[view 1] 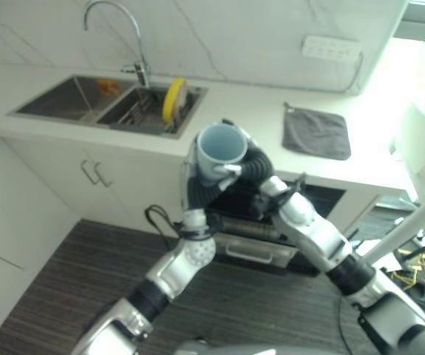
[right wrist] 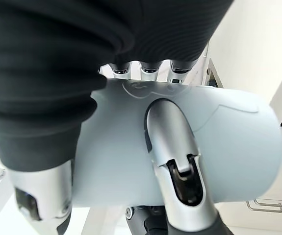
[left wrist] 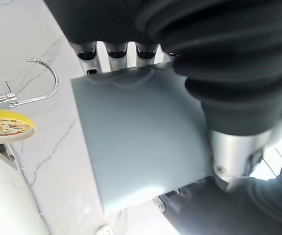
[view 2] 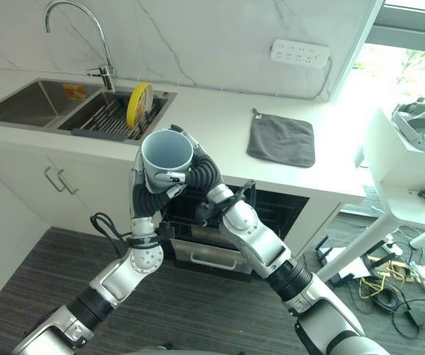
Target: Place the dishes in the dishwasher.
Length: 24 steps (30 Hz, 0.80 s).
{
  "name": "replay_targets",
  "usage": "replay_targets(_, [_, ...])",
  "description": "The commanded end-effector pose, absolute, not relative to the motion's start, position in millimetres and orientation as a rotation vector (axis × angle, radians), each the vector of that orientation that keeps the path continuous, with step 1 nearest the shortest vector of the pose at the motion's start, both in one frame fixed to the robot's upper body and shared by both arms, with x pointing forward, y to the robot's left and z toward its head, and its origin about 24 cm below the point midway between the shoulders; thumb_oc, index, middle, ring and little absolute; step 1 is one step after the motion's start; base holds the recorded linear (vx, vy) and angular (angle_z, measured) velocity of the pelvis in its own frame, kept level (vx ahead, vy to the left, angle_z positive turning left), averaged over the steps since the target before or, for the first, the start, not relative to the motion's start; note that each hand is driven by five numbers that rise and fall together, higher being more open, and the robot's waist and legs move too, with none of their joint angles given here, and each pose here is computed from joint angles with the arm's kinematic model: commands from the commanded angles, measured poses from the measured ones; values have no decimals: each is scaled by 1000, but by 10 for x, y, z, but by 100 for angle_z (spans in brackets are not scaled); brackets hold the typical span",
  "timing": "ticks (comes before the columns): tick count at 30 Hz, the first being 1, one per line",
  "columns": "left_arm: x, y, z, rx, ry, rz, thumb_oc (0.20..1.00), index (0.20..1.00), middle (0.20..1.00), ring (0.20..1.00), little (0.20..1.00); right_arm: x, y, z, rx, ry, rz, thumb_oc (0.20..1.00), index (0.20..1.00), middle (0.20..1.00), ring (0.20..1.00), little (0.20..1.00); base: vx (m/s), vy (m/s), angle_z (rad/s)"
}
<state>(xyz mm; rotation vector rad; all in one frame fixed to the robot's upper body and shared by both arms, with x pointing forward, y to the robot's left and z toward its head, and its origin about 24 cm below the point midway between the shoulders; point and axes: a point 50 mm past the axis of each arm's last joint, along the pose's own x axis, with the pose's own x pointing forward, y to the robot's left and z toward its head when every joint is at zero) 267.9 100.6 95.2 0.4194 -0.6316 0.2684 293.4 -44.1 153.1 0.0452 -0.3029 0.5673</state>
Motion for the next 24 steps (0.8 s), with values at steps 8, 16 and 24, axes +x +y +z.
replay_targets(8, [2663, 700, 1239, 408, -834, 130, 200, 200, 200, 200, 200, 2969, -128, 1978, 51, -464, 642, 1000, 1000, 1000, 1000, 1000, 3, 3, 7])
replay_targets(16, [2658, 675, 1264, 404, -844, 110, 200, 200, 200, 200, 200, 2990, -128, 1980, -6, -481, 629, 1000, 1000, 1000, 1000, 1000, 0, 0, 0])
replay_targets(24, [2639, 606, 1266, 397, -840, 64, 200, 200, 200, 200, 200, 2984, -103, 2030, -12, -510, 615, 1000, 1000, 1000, 1000, 1000, 0, 0, 0])
